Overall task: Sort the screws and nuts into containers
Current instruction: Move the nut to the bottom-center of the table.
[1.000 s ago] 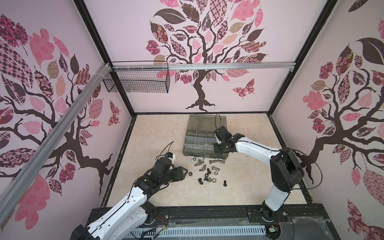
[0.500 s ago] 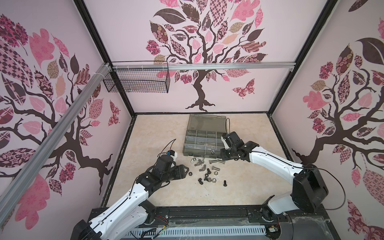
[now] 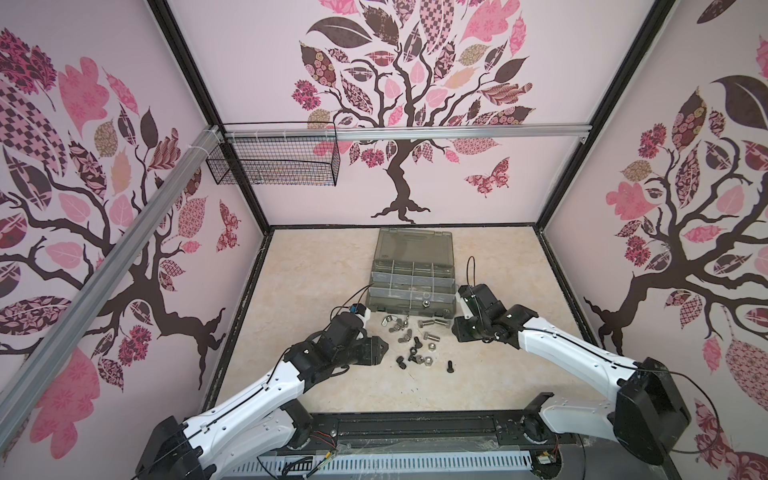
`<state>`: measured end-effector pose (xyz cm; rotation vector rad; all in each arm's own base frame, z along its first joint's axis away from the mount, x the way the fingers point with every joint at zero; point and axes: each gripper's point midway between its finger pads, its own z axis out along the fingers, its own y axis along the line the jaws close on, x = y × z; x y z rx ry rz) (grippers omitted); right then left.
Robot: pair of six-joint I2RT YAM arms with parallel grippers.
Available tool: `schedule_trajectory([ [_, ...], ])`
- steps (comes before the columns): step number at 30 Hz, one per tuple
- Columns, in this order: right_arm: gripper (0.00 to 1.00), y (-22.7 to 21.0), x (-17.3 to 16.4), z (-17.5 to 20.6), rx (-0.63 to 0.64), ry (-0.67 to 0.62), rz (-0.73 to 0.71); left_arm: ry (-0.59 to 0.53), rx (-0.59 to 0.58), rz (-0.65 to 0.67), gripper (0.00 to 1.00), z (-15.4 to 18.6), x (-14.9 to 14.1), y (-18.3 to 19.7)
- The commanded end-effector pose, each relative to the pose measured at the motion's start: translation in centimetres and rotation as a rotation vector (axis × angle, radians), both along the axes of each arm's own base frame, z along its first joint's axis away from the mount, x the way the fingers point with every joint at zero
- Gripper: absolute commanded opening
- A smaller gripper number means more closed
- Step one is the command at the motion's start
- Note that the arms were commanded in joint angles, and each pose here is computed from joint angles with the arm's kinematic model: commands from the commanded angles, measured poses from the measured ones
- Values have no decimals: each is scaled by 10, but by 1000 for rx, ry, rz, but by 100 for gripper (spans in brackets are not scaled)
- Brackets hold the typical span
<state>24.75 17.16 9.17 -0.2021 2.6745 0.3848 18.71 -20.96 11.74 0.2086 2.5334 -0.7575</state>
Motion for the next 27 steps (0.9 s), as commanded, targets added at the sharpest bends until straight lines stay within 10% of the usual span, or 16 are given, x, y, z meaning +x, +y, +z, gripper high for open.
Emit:
schedule_trajectory([
  [1,34,5,-6,7,41,-9,-9,-35,17,-18,59,12,5,-8],
  [27,35,-2,-29,-10,76,7,-28,76,69,-198,46,-15,-9,-83],
])
